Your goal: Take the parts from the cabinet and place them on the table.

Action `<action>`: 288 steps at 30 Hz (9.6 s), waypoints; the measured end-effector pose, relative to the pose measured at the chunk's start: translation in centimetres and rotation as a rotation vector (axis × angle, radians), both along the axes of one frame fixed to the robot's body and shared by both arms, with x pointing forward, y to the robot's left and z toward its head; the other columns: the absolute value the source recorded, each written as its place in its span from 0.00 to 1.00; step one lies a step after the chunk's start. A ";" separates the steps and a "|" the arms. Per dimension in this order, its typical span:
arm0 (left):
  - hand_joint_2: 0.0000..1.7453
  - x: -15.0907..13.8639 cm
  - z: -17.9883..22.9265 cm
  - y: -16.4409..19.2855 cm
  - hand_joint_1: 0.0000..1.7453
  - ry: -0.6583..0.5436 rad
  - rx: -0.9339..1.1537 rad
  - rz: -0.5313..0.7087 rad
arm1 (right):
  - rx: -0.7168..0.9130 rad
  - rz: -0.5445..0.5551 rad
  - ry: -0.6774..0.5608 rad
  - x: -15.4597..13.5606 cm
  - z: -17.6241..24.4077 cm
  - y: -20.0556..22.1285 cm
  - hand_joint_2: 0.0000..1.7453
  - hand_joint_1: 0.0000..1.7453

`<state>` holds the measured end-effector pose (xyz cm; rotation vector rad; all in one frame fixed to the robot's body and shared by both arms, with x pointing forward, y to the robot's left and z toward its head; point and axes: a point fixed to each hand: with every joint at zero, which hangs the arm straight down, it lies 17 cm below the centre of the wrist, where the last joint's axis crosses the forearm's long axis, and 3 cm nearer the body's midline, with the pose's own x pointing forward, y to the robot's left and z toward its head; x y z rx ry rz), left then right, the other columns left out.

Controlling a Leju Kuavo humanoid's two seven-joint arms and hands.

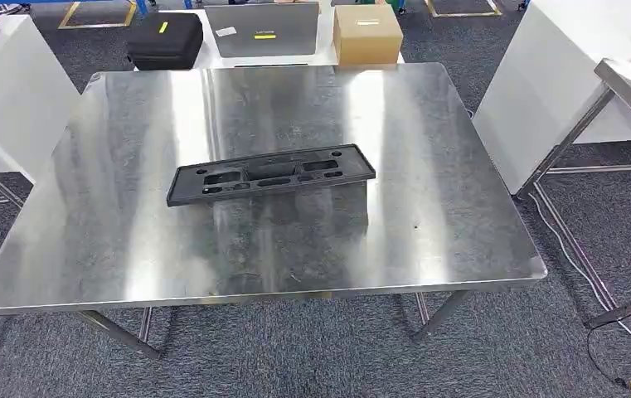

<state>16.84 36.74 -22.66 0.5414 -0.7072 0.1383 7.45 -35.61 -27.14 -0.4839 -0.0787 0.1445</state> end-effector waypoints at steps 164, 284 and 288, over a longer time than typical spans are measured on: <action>0.00 0.8 0.3 -0.5 0.00 -0.025 -0.002 -0.022 | 0.012 0.001 0.012 -0.3 -0.1 0.2 1.00 0.00; 0.00 0.4 0.1 -0.4 0.00 -0.015 -0.009 -0.011 | 0.023 0.001 0.040 -0.6 -0.2 0.8 1.00 0.00; 0.00 0.3 0.1 -0.3 0.00 -0.015 -0.009 -0.009 | 0.027 0.006 0.038 -0.5 -0.2 0.9 1.00 0.00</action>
